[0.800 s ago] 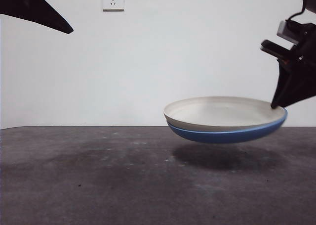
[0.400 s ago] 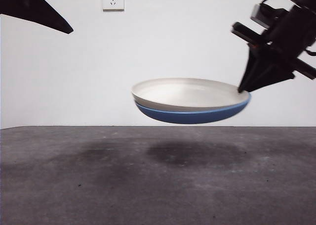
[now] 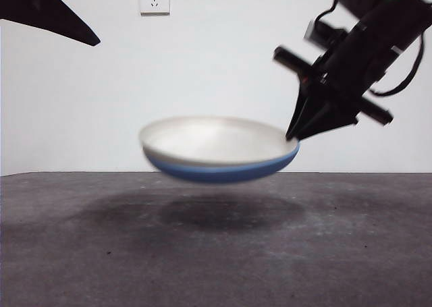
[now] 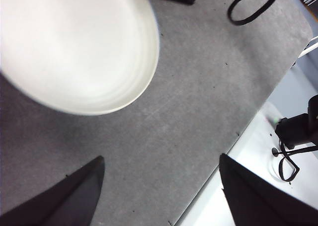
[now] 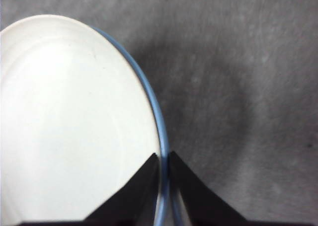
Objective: Pick up the white plate, put it on the blue plate, put it on desk
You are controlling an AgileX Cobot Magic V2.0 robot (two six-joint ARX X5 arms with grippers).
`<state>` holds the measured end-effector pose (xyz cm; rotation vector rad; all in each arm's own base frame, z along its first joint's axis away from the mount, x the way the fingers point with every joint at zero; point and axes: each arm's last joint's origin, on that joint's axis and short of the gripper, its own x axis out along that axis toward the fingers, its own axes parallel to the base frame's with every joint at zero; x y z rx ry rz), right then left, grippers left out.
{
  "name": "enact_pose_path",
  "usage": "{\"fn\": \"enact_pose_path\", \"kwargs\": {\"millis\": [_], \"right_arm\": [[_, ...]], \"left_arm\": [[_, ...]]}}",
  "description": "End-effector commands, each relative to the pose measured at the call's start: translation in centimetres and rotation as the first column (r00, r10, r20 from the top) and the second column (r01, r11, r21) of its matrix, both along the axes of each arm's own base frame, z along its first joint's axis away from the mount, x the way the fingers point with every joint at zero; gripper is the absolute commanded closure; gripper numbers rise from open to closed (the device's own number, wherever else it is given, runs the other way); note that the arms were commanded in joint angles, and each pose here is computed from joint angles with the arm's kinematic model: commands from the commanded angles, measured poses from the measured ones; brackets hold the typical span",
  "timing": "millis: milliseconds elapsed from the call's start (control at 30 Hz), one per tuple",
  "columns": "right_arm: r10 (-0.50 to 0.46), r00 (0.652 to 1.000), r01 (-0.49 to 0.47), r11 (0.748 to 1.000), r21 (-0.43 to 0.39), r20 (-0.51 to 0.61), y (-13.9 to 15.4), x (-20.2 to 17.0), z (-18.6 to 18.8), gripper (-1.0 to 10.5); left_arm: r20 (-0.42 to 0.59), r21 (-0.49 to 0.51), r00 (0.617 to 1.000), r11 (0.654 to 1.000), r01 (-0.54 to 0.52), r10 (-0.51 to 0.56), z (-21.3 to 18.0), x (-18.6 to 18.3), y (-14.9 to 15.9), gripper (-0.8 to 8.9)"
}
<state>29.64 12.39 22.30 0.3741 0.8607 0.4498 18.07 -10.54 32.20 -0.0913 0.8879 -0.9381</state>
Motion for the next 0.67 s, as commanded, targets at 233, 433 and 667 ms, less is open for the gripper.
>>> {"fn": "enact_pose_path", "kwargs": {"millis": [233, 433, 667], "right_arm": [[-0.013, 0.997, 0.014, 1.0, 0.018, -0.075, 2.3, 2.8, -3.0, 9.4], [-0.018, 0.992, 0.018, 1.0, -0.003, -0.126, 2.6, 3.4, -4.8, 9.4], [-0.028, 0.991, 0.026, 0.999, -0.018, -0.134, 2.5, 3.4, -5.1, 9.2]], "left_arm": [[0.018, -0.004, 1.0, 1.0, 0.013, -0.013, 0.3, 0.1, -0.2, 4.4], [0.015, -0.003, 1.0, 1.0, 0.013, -0.013, 0.3, 0.1, -0.2, 4.4], [0.015, -0.003, 1.0, 1.0, 0.013, -0.013, 0.3, 0.1, -0.2, 4.4]]}}
